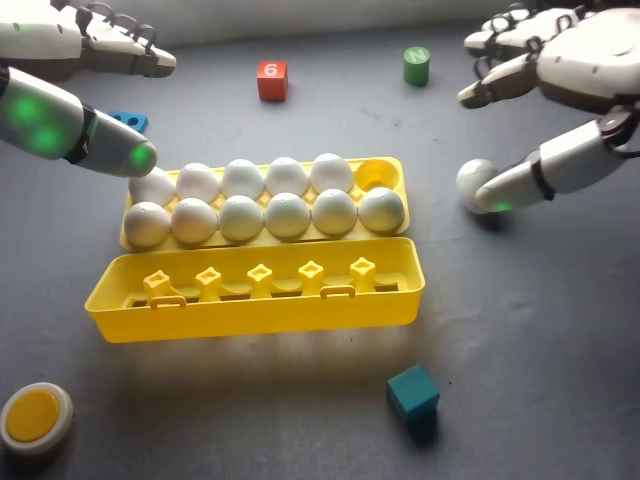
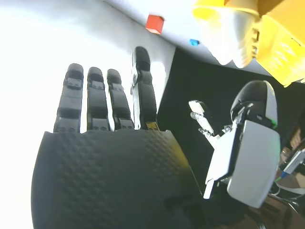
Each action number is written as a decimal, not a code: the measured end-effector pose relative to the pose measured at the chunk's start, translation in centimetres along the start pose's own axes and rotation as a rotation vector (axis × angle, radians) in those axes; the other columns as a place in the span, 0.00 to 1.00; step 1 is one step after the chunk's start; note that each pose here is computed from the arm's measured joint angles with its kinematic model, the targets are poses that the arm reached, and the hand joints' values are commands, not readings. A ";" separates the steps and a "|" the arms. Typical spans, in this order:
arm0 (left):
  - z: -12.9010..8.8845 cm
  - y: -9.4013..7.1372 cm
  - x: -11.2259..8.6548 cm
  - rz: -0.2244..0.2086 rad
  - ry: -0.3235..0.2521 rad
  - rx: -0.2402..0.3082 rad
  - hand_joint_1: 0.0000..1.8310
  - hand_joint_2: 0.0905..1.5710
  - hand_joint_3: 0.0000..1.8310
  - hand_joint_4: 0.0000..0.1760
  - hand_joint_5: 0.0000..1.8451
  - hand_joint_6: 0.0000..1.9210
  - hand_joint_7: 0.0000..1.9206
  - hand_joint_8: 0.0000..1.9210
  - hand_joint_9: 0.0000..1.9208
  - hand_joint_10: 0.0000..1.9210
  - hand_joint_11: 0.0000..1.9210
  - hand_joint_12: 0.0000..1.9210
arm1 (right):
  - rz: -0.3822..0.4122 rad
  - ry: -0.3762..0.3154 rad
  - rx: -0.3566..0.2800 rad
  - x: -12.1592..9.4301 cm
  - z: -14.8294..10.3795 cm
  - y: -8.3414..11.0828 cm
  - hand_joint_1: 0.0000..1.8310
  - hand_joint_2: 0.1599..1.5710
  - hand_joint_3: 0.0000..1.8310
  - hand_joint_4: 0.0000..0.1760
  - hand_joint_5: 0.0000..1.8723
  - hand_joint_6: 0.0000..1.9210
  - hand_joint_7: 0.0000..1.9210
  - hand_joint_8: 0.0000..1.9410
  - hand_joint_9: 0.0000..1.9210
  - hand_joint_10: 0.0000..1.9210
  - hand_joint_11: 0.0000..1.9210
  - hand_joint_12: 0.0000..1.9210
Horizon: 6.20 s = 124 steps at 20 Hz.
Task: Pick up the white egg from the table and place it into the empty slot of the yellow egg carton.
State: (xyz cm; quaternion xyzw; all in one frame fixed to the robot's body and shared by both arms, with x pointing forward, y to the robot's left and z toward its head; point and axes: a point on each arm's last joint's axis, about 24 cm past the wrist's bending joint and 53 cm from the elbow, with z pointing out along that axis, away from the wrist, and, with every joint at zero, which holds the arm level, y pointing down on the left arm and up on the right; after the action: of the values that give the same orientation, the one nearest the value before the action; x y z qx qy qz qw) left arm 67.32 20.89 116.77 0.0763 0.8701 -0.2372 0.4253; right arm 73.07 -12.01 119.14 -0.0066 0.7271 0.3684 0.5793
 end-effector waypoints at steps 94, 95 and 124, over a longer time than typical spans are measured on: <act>0.4 -1.1 -0.1 0.013 -0.008 0.020 0.00 0.70 0.00 0.00 0.03 0.01 0.03 0.01 0.02 0.01 0.01 0.00 | -0.125 0.130 -0.133 4.2 9.9 8.0 0.48 0.64 0.00 0.00 0.41 0.04 0.03 0.00 0.00 0.00 0.00 0.00; 0.4 -1.1 -0.1 0.013 -0.009 0.020 0.00 0.70 0.00 0.00 0.03 0.01 0.03 0.01 0.02 0.01 0.01 0.01 | -0.134 0.130 -0.132 4.2 9.9 8.0 0.46 0.64 0.00 0.06 0.39 0.02 0.03 0.00 0.00 0.00 0.00 0.00; 0.4 -0.7 -0.2 0.010 -0.007 0.012 0.00 0.70 0.00 0.00 0.02 0.00 0.01 0.00 0.00 0.00 0.00 0.00 | -0.131 0.100 -0.083 -1.5 -4.4 5.8 0.00 0.90 0.00 0.00 0.08 0.00 0.07 0.00 0.05 0.00 0.00 0.14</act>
State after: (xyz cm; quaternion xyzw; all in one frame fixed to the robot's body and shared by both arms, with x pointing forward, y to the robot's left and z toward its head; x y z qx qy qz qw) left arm 67.47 20.12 116.96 0.0823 0.8668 -0.2403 0.4291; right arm 67.35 -10.83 123.76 -0.0966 0.7372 0.3589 0.5643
